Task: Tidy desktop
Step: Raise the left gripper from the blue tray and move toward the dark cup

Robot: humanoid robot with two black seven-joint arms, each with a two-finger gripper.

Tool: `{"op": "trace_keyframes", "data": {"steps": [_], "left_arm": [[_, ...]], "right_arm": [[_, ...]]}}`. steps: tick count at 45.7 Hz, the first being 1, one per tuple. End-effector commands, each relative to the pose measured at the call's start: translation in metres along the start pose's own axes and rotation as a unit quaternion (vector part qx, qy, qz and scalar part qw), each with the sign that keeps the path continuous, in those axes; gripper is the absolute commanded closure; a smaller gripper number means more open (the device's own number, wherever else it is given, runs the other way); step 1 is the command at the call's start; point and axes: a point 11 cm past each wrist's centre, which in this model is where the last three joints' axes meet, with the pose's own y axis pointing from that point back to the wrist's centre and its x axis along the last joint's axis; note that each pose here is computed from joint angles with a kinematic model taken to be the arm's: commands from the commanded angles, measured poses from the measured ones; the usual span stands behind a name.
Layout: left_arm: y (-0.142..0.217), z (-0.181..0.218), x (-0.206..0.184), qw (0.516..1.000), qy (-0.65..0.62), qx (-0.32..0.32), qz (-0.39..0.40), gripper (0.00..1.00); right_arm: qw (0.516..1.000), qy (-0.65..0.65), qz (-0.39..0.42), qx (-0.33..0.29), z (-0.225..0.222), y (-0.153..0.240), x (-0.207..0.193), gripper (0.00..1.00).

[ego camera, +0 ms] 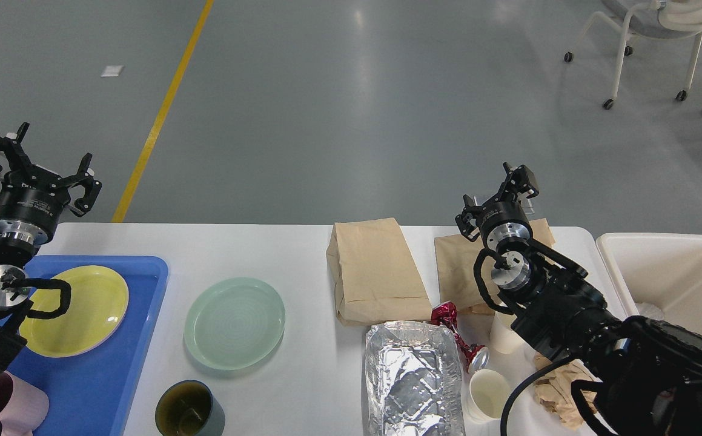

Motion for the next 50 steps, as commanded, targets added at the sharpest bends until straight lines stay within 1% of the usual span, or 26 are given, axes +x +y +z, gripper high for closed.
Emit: {"op": "trace_keyframes", "data": {"steps": [1, 9, 16, 21, 25, 28, 32, 39, 40, 41, 43, 48, 50], "left_arm": [[0.007, -0.002, 0.006, 1.0, 0.002, 0.003, -0.002, 0.03], [0.017, -0.008, 0.017, 1.0, -0.006, 0.017, 0.007, 0.03], [0.018, 0.007, 0.02, 0.999, -0.038, 0.026, 0.004, 0.03], [0.016, 0.015, 0.02, 0.992, -0.103, 0.072, -0.015, 0.03], [0.012, 0.011, 0.013, 0.975, -0.172, 0.135, -0.04, 0.03], [0.008, 0.007, 0.007, 0.954, -0.23, 0.185, -0.06, 0.03], [0.003, 0.006, 0.0, 0.913, -0.312, 0.25, -0.085, 0.03], [0.005, -0.004, -0.003, 0.815, -0.433, 0.365, -0.123, 0.03], [0.01, -0.004, 0.001, 0.79, -0.453, 0.392, -0.128, 0.03], [0.013, -0.005, 0.004, 0.778, -0.46, 0.407, -0.132, 0.03], [0.018, -0.004, 0.008, 0.757, -0.473, 0.43, -0.135, 0.03], [0.016, -0.002, 0.003, 0.733, -0.485, 0.454, -0.147, 0.03], [0.022, -0.002, 0.008, 0.715, -0.49, 0.478, -0.144, 0.03]], "right_arm": [[1.0, 0.0, 0.0, 0.0, 0.0, 0.0, 0.0, 0.0], [1.0, 0.0, 0.0, 0.0, 0.0, 0.0, 0.0, 0.0], [1.0, -0.001, 0.0, 0.0, 0.0, 0.0, 0.0, 0.0], [1.0, 0.0, 0.0, 0.0, 0.0, 0.0, 0.0, 0.0], [1.0, 0.0, 0.0, 0.0, 0.0, 0.0, 0.0, 0.0], [1.0, 0.0, 0.0, -0.001, 0.0, 0.0, 0.0, 0.0], [1.0, 0.0, 0.0, 0.0, 0.0, 0.0, 0.0, 0.0], [1.0, -0.001, 0.0, 0.0, 0.0, 0.0, 0.0, 0.0], [1.0, 0.0, 0.0, 0.0, 0.0, 0.0, 0.0, 0.0], [1.0, -0.001, 0.0, 0.0, 0.0, 0.0, 0.0, 0.0], [1.0, -0.001, 0.0, 0.0, 0.0, 0.0, 0.0, 0.0], [1.0, 0.0, 0.0, 0.0, 0.0, 0.0, 0.0, 0.0], [1.0, 0.0, 0.0, 0.0, 0.0, 0.0, 0.0, 0.0]]}}
